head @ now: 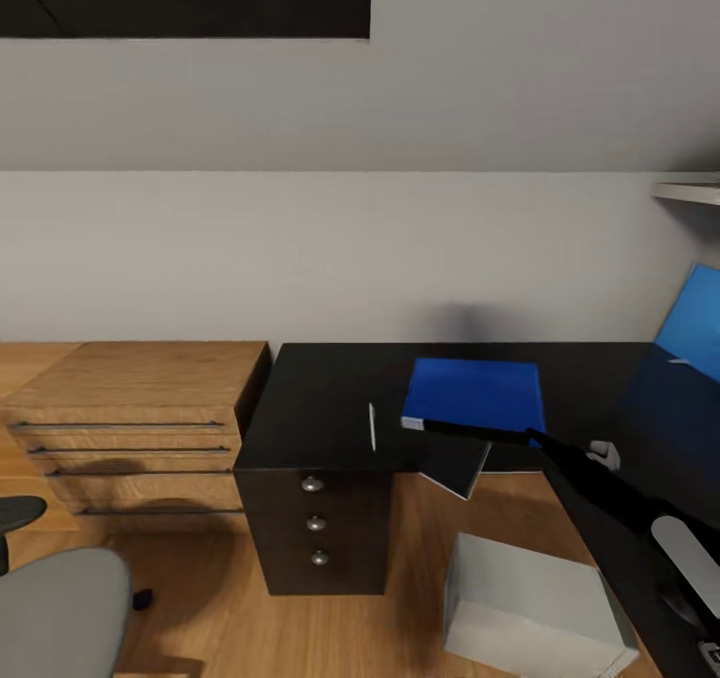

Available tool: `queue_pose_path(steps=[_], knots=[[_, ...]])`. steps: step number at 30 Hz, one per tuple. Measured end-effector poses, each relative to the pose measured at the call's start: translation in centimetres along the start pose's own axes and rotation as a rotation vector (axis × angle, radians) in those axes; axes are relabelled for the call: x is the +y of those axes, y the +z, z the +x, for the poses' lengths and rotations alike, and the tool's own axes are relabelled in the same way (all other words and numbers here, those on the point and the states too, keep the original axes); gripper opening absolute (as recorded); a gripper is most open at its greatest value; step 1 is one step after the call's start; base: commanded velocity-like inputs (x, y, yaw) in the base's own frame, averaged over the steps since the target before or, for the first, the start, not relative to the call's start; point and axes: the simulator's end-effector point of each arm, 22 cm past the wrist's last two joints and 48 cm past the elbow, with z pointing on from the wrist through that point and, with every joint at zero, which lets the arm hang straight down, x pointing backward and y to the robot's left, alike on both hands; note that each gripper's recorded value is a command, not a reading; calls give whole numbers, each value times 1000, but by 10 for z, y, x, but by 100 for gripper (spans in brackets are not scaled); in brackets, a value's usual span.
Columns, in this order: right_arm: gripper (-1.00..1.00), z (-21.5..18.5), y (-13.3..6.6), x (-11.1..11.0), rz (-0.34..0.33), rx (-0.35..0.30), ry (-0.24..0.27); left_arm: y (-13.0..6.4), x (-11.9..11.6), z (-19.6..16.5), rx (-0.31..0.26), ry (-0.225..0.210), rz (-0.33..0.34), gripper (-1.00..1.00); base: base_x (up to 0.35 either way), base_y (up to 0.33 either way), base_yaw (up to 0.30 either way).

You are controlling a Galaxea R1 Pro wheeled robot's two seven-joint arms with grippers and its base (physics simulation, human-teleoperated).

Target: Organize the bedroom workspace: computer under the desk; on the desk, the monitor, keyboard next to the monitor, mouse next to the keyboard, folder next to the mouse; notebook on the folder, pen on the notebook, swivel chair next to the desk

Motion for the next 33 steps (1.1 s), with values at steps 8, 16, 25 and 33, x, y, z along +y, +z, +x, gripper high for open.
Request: queue_pose_path(steps=[8, 16, 25, 33], knots=[[-100, 1, 1, -2, 3, -16, -1, -2, 27, 14, 59, -45, -126, 100, 0, 0, -84], [-100, 3, 3, -1, -2, -19, 7, -6, 46, 29, 113, -87, -346, 100, 0, 0, -162], [-100, 6, 2, -9, 15, -15, 16, -11, 46, 33, 116, -123, -478, 100, 0, 0, -215], [-100, 8, 0, -15, 25, -13, 25, -13, 52, 32, 113, -114, -486, 100, 7, 0, -263]])
